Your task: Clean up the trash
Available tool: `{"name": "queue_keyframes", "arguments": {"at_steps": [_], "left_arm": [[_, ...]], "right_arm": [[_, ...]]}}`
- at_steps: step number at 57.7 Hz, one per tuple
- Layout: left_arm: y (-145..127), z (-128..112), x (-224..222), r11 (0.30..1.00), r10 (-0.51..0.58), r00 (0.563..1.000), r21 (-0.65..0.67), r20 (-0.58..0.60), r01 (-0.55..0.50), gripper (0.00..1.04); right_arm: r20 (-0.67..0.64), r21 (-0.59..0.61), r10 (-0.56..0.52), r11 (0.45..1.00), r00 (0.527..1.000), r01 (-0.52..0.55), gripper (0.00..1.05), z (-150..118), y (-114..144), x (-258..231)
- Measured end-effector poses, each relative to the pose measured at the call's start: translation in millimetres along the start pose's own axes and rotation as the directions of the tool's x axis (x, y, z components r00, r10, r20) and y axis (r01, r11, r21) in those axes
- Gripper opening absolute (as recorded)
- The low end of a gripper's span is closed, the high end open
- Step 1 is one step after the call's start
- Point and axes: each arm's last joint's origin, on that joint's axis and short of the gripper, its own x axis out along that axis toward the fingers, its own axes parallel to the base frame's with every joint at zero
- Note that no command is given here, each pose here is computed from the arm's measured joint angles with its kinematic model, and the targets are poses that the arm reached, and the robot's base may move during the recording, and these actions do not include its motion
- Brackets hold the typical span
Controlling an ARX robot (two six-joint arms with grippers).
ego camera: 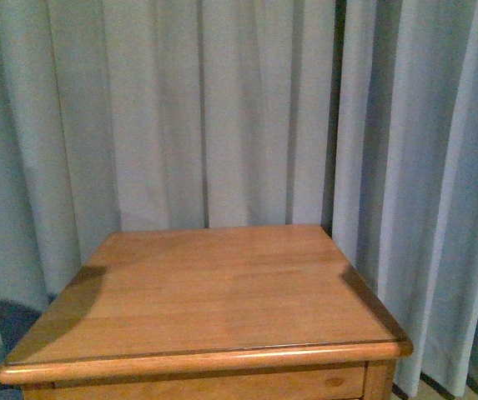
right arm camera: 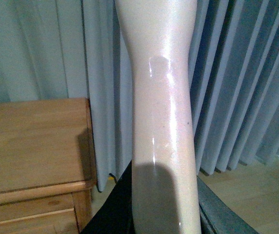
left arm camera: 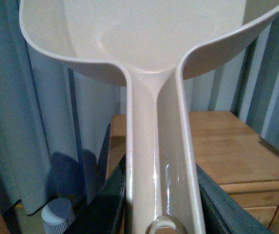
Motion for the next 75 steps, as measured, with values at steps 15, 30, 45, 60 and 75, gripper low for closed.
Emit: {"name": "queue_keyframes", "arguments": {"at_steps": [15,30,45,60,75], "left_arm": [[0.0,0.0,0.0,1.000,0.001,1.000,0.000,0.000,-0.001,0.28],[0.0,0.0,0.0,1.000,0.000,1.000,0.000,0.000,0.000,0.28],[0.3,0.3,-0.5,1.000,0.002,1.000,-0.001,0.004,-0.002,0.28],[0.2,-0.1,-0.4,1.000,-0.001,1.000,-0.003,0.003,0.001,0.27],[0.2,-0.5,-0.4,1.000,0.002,1.000,-0.003,0.002,-0.002,0.27]], "right_arm": [[0.002,0.010,-0.003,1.000,1.000,0.003,0.19,-2.8,0.4,-3.1],[0.001,0.010,-0.008,1.000,1.000,0.008,0.19,-2.8,0.2,-3.2],[0.006,0.018,-0.006,1.000,1.000,0.006,0.19,-2.2,-0.1,-4.1],[0.004,0.016,-0.005,1.000,1.000,0.005,0.19,-2.4,0.1,-4.0],[0.005,0.018,-0.006,1.000,1.000,0.006,0.19,-2.2,0.0,-4.1]]}}
